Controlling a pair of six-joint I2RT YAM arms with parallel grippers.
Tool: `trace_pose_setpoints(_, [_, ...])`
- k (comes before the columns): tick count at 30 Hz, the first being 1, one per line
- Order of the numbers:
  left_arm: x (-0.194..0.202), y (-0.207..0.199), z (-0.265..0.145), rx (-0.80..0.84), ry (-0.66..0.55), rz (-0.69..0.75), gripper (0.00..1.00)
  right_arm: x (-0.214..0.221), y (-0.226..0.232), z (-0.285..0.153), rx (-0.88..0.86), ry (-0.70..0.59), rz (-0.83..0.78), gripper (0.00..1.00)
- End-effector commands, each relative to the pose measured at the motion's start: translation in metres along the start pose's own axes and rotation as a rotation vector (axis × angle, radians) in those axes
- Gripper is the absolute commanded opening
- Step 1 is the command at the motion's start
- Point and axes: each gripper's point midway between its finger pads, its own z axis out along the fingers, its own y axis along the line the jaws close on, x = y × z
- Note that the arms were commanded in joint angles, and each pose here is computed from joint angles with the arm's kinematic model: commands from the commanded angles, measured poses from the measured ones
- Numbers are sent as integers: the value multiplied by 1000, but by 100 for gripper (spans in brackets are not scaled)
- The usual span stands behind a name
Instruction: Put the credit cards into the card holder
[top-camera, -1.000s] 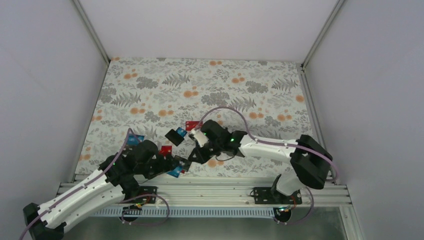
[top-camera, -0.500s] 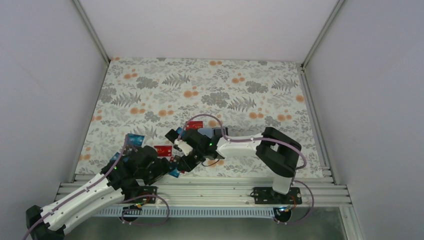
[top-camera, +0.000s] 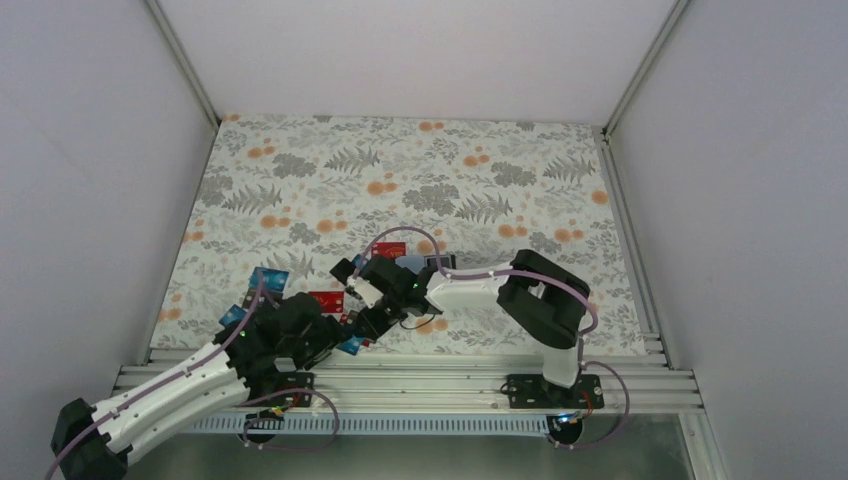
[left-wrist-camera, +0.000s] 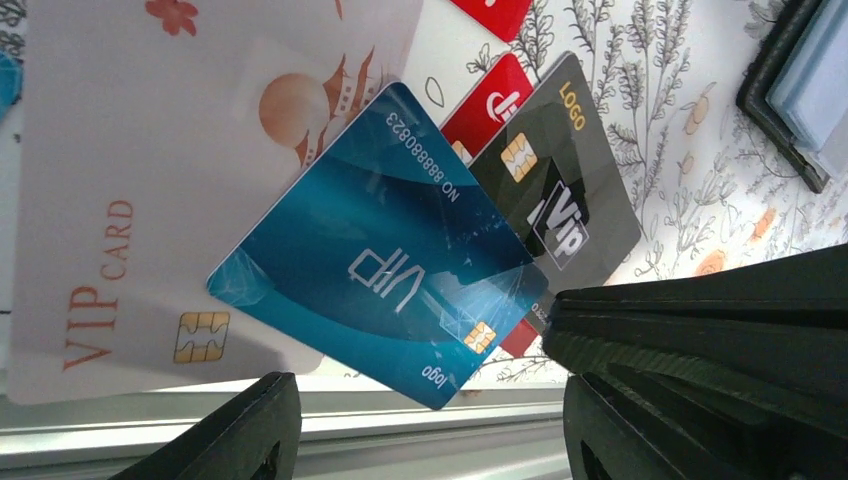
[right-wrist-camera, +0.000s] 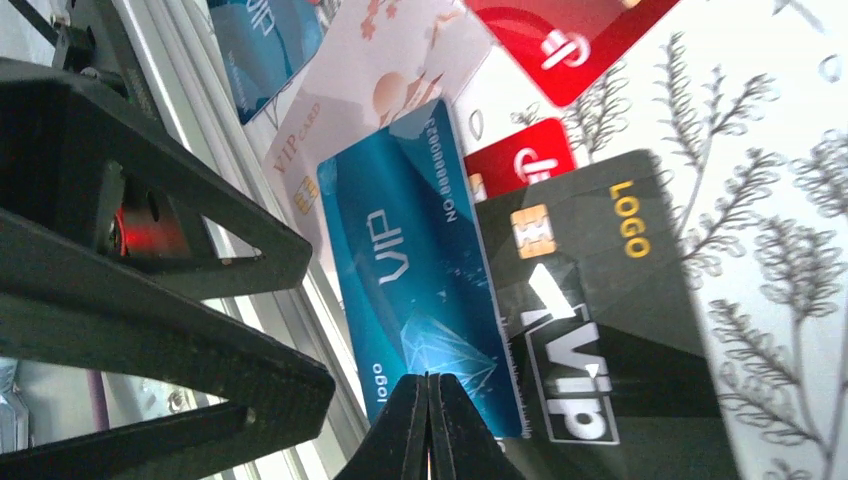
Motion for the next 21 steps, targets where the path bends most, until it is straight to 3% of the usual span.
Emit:
trace_pose_setpoints(1, [-2,-6,8,15,-2,-16,66,-16,-8,-1,8,-37,-20,5])
trace_pose_setpoints(12, [3,-1,21,-23,31,-21,66,-10,-27,8,38,-15,-2,4])
trace_pose_setpoints(21, [5,-6,4,-68,36,13,67,-14,-22,-3,22,-39,1,4])
